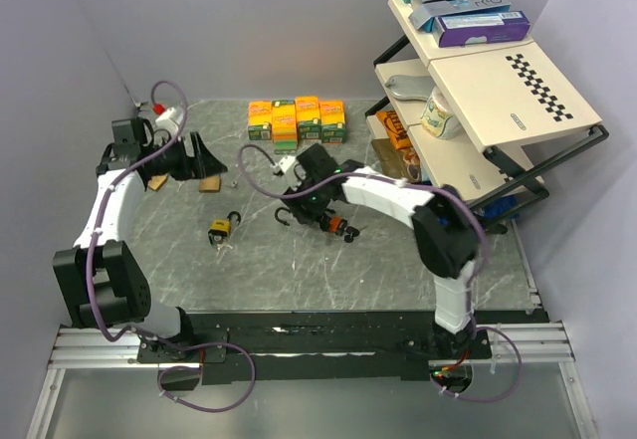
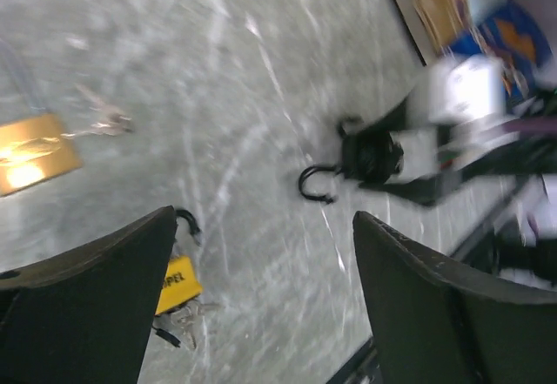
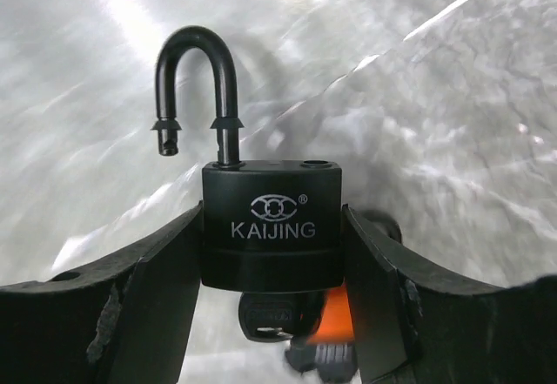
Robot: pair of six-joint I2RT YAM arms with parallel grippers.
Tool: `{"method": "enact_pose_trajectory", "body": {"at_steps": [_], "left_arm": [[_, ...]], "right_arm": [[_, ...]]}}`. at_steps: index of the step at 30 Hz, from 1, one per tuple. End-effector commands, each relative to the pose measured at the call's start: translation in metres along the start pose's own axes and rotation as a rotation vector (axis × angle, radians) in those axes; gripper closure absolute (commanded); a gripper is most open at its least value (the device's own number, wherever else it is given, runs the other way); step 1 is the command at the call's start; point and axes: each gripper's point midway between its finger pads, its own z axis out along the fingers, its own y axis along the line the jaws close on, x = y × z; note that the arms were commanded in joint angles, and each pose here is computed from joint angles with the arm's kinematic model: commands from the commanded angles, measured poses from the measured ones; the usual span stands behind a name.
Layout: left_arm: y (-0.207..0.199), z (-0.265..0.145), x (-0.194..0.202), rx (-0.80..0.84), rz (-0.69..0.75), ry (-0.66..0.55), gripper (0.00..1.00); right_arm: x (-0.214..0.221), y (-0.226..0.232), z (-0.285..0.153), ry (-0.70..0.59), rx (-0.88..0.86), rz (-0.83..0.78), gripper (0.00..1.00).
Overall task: Lock with the key
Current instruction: Pick up the lock from the center of the board, then lock the lock.
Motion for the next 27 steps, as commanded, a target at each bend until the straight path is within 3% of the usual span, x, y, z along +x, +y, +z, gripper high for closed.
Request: {"method": "enact_pose_trajectory", "body": {"at_steps": [1,5,9,16,22,27], "left_arm": [[-0.037,-0.008,0.026,0.254,0.175,0.028,0.14],[-0.068,-0.023,0.041,0.430,0.310,0.018,0.16],[-0.097,-0.033,0.053,0.578,0.481,-0.004,0.24],[-0.148,-0.033,0.090,0.782,0.544,0.127,0.28],[-0.161,-0.025,0.106,0.794,0.515,0.209,0.32],[-0.170,-0.016,0.104,0.761,0.590,0.185,0.38]], "right_arm": [[-0.096,0.015,-0.112,-0.428,-0.083,-0.235,1.00],[-0.102,0.042,-0.150,-0.518,-0.229,-0.289,1.00],[-0.102,0.066,-0.178,-0.560,-0.352,-0.320,1.00],[-0.102,0.078,-0.197,-0.591,-0.378,-0.339,1.00],[-0.097,0.087,-0.201,-0.594,-0.383,-0.380,1.00],[-0.097,0.093,-0.203,-0.594,-0.387,-0.393,1.00]]}}
